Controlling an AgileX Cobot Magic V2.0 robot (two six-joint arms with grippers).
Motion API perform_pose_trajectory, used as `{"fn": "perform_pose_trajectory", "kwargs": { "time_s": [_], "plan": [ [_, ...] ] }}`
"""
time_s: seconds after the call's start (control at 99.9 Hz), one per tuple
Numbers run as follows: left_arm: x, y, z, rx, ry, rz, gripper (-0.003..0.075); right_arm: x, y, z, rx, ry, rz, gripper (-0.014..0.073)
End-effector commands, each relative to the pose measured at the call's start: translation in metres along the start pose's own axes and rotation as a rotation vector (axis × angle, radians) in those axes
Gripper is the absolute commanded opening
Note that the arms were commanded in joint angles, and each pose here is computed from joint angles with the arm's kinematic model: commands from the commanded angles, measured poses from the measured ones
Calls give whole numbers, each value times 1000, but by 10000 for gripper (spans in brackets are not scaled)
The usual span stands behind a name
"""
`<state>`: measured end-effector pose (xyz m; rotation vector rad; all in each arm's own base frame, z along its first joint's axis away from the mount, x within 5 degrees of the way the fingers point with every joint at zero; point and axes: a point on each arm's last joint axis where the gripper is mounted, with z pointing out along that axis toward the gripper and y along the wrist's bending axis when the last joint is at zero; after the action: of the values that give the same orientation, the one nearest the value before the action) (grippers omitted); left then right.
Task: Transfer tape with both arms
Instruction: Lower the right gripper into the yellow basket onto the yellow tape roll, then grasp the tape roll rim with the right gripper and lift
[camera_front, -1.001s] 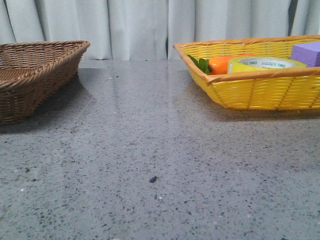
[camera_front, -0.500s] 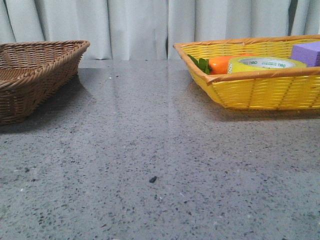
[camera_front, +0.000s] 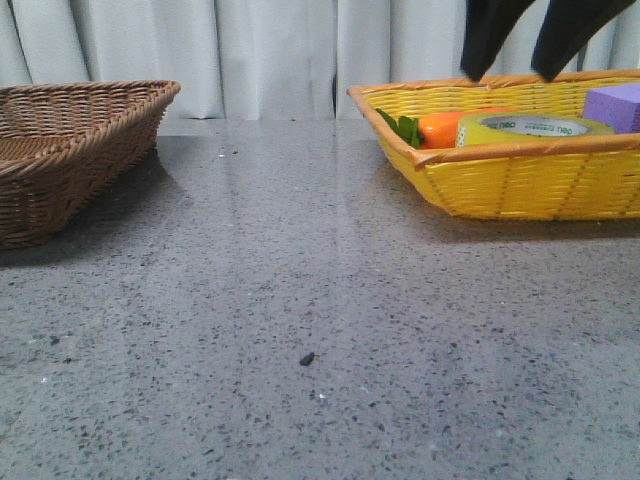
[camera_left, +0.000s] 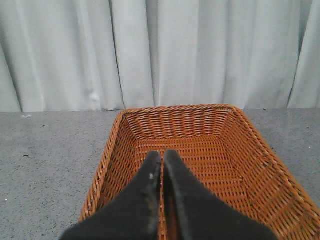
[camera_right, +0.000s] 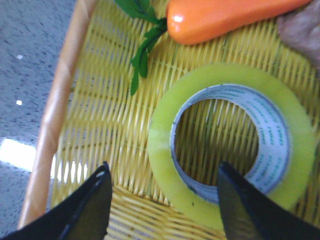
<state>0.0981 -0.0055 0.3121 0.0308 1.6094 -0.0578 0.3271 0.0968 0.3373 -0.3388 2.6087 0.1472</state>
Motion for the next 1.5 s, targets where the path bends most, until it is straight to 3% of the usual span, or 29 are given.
{"fn": "perform_pose_trajectory", "kwargs": {
  "time_s": [0.0, 0.37, 0.47, 0.59, 0.72, 1.031, 1.281, 1.401, 1.491],
  "plan": [
    [-18, 1, 0, -7, -99, -19, -21, -14, 1, -7, -7, -29, -8, 383],
    [-22, 1, 0, -10, -139, -24, -21, -30, 0, 45, -4, 82, -6, 369],
    [-22, 1, 0, -10, -139, -25, -21, -30, 0, 50, -2, 113, -7, 259],
    [-22, 1, 0, -10, -139, -29, -21, -30, 0, 49, 0, 112, -8, 64],
    [-22, 1, 0, -9, -139, -35, -21, -30, 0, 49, 0, 121, -8, -47],
    [-22, 1, 0, -9, -144, -44, -21, -31, 0, 43, 1, 137, -10, -67],
    [-22, 1, 0, -9, -144, -44, -21, -53, 1, -2, 11, 96, -26, -66],
    [-22, 1, 0, -9, -139, -44, -21, -68, 15, -34, -22, -18, -51, -66],
    [-22, 1, 0, -9, -139, -44, -21, -75, 40, -53, -91, -90, -96, -66]
  ]
}}
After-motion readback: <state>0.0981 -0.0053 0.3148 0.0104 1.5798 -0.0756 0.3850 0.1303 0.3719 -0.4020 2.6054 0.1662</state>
